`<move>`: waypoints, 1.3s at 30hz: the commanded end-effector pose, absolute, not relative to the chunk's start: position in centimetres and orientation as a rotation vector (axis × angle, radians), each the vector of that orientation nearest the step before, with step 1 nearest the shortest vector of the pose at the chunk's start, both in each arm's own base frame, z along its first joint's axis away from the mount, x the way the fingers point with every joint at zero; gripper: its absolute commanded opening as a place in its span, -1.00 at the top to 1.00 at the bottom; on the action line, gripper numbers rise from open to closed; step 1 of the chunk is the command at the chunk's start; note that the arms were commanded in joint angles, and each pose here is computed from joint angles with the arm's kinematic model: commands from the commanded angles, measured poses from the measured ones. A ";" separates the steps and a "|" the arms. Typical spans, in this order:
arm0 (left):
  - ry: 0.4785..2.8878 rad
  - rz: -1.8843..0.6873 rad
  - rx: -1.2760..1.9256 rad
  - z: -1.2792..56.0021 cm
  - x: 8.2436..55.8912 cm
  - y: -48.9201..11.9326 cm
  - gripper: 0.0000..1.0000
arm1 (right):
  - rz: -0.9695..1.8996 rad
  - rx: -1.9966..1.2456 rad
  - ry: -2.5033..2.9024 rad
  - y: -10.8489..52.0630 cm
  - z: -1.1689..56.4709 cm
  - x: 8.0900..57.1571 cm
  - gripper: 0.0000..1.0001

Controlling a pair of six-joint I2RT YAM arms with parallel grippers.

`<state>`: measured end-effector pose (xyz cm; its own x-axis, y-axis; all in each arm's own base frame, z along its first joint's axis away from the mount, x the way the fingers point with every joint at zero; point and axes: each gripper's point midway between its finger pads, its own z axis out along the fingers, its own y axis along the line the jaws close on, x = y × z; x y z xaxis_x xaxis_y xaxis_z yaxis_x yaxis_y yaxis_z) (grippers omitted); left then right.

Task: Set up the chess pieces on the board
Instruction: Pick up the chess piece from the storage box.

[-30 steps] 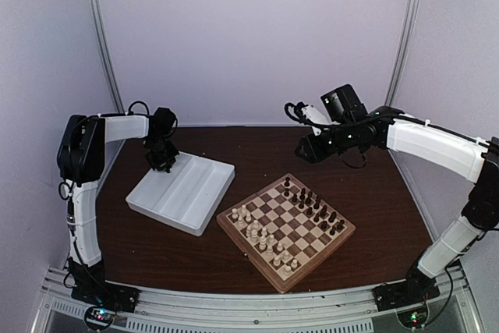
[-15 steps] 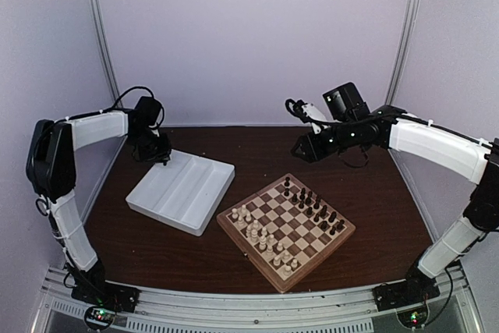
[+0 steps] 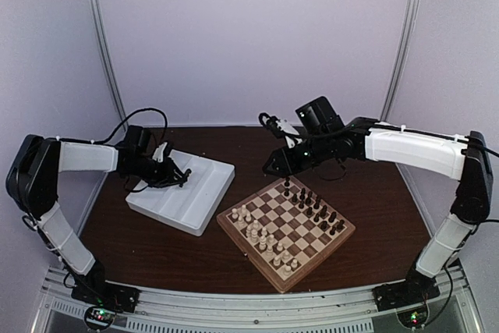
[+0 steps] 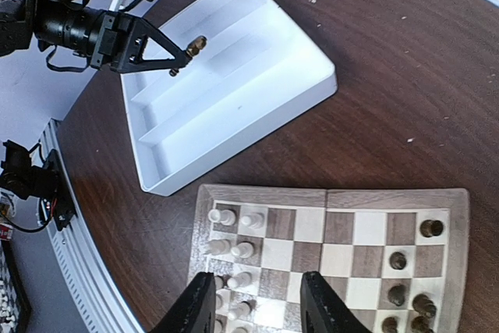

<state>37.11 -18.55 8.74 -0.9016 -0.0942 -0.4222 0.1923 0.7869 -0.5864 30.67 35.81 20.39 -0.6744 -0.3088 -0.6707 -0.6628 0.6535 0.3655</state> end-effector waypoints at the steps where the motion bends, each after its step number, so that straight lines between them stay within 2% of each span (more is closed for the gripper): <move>1: 2.253 -1.152 0.272 12.5 37.2 -21.5 0.69 | 0.976 -0.713 2.267 39.9 21.2 30.3 0.19; 11: 2.062 -1.241 0.534 14.8 33.5 -24.8 0.67 | 1.194 -0.665 2.282 45.6 20.2 30.2 0.14; 23: 1.894 -1.186 0.778 17.8 29.7 -28.0 0.63 | 1.347 -0.593 2.232 47.7 22.1 30.5 -0.03; 34: 1.841 -1.227 0.872 18.8 28.4 -29.6 0.63 | 1.405 -0.605 2.240 48.6 22.0 30.1 0.08; 39: 1.828 -1.230 0.899 19.1 28.0 -30.0 0.63 | 1.407 -0.605 2.248 48.8 21.8 30.1 0.21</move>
<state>28.12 -29.23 16.87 -0.5567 0.1523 -0.8166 0.8039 0.3464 -0.4835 30.23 47.90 20.37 -0.8293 -0.1463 -0.5394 -0.5443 0.4301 0.7202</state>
